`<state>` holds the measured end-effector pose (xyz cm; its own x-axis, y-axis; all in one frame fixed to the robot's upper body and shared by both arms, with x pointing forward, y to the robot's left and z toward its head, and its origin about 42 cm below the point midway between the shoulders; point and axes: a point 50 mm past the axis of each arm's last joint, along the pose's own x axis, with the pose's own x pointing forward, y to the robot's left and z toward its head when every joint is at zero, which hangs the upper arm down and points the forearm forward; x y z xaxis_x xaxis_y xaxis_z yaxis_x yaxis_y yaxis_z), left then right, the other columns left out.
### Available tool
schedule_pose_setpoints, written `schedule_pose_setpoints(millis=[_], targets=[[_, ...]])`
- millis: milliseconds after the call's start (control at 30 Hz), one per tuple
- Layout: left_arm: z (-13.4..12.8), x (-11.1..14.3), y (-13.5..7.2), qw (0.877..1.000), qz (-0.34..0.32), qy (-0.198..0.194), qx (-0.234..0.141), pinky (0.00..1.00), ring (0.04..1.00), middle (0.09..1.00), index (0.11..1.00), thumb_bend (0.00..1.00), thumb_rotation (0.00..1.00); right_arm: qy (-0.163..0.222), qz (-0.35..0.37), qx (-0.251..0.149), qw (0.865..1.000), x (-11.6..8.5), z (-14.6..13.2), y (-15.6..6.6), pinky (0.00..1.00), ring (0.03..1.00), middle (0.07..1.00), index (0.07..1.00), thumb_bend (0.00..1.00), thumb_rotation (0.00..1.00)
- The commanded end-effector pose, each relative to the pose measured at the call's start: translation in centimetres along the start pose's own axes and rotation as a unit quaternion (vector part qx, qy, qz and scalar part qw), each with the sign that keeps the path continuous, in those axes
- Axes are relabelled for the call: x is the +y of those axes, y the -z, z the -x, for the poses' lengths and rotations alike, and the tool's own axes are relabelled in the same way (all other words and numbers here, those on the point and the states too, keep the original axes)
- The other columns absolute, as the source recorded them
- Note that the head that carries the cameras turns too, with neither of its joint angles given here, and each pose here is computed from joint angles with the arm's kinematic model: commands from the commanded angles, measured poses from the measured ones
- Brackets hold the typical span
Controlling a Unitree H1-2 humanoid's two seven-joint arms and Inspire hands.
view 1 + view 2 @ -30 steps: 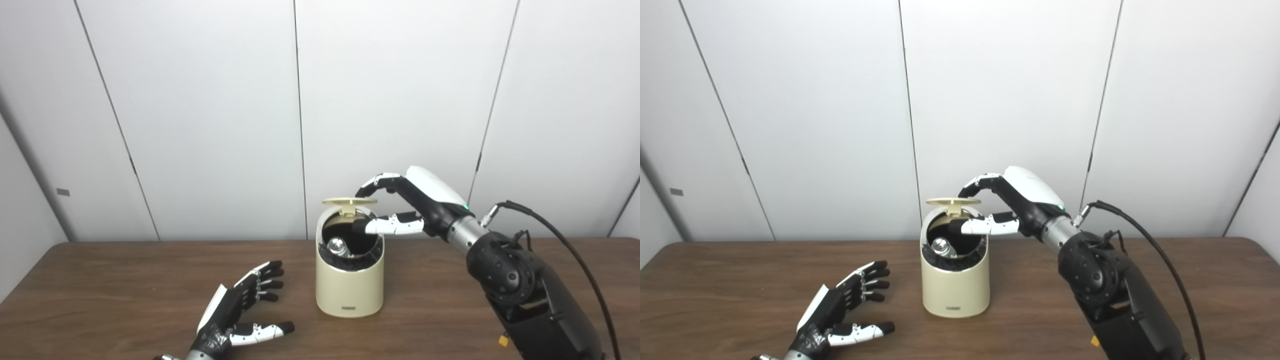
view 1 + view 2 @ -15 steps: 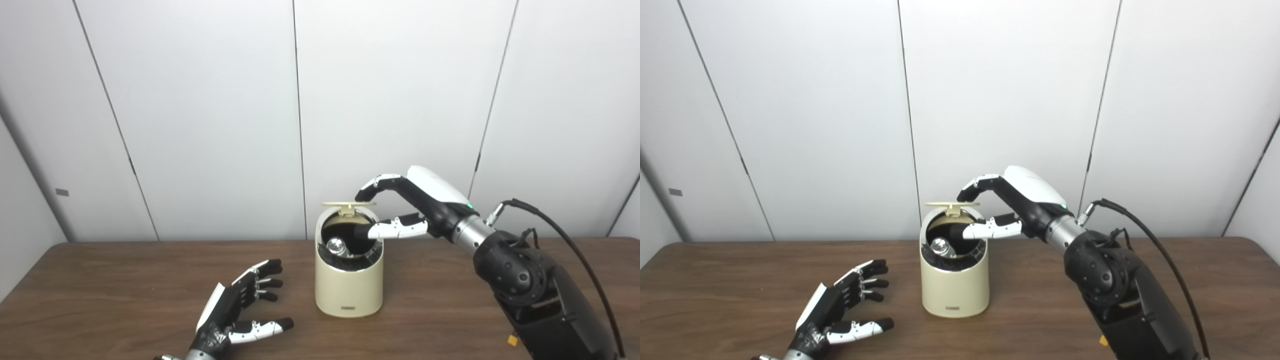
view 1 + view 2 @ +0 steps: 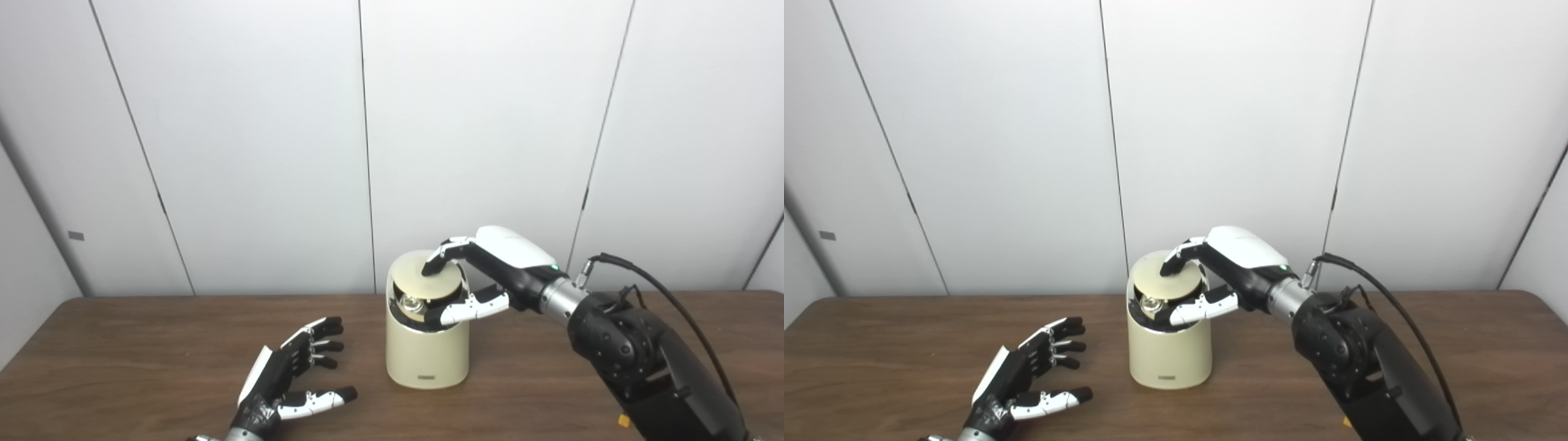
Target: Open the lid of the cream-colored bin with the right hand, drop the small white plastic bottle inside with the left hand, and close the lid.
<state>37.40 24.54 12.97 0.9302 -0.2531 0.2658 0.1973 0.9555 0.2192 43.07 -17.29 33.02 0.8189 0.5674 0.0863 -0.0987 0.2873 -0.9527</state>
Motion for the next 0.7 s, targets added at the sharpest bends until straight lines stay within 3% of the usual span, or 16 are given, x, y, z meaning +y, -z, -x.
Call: schedule_pose_setpoints(millis=[0,667], targets=[[-1.3,0.6,-1.9,0.999,-0.010,-0.007,-0.047,0.65,0.759,0.833,0.847,0.80,0.08,0.022,0.033,-0.028,0.999,-2.6,-0.6,-1.3,0.87,0.883,0.729,0.703,0.64,0.67],[-1.0,0.6,-2.2,0.999,-0.009,-0.007,-0.043,0.64,0.753,0.830,0.850,0.80,0.08,0.003,0.054,-0.041,0.998,-2.9,1.1,-2.1,0.92,0.885,0.727,0.701,0.67,0.65]])
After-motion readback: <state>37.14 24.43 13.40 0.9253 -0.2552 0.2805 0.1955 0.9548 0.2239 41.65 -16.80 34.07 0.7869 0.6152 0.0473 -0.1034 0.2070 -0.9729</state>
